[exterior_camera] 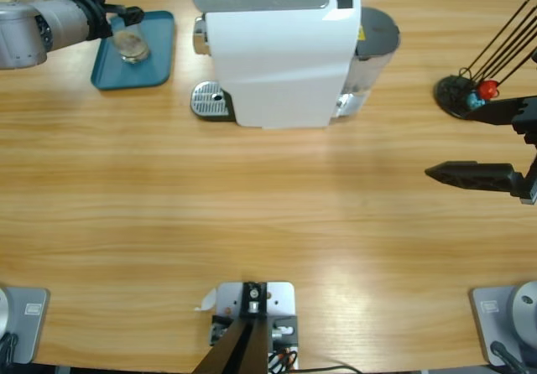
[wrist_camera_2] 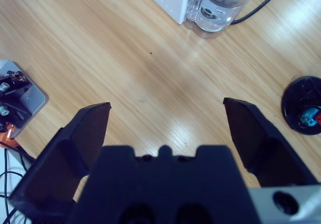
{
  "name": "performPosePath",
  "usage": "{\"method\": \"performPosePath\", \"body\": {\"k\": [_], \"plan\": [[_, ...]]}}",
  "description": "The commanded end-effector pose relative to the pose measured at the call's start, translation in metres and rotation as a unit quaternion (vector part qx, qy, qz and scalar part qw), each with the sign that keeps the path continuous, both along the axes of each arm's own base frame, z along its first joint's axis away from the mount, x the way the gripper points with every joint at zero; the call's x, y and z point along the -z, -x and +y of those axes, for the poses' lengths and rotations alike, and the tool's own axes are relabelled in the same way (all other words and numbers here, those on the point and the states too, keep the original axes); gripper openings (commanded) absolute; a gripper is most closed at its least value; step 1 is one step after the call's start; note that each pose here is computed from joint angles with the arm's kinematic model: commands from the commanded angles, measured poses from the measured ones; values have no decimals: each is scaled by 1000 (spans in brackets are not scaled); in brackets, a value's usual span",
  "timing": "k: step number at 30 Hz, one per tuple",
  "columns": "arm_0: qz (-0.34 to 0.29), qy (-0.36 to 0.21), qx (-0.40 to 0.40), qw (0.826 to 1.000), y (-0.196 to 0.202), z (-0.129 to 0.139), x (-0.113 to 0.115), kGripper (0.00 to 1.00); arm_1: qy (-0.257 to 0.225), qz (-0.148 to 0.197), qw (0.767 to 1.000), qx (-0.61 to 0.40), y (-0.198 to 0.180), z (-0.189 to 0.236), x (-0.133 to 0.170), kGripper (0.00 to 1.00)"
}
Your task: Pour coffee
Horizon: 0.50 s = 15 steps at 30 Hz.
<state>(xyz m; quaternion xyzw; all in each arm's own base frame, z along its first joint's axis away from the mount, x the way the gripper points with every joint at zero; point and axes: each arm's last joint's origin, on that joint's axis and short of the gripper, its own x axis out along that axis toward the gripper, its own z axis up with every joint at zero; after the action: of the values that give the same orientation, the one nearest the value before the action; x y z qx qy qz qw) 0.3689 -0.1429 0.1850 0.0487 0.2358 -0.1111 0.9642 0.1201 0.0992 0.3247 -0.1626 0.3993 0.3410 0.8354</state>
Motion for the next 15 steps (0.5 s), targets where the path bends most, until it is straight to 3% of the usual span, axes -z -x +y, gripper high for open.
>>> {"method": "performPosePath", "body": {"k": [1,8,12,15], "plan": [[18,-12,-1,1000,18,4,8,964,16,1,1000,5,0,-3,4,1000],[-20,-27,-57,998,81,37,-69,964,16,0,1000,7,0,-3,6,1000],[32,-29,64,997,153,18,-90,964,28,16,999,13,1,-4,6,1000],[38,14,157,987,206,24,-105,964,14,8,1000,21,12,-12,-1,1000]]}}
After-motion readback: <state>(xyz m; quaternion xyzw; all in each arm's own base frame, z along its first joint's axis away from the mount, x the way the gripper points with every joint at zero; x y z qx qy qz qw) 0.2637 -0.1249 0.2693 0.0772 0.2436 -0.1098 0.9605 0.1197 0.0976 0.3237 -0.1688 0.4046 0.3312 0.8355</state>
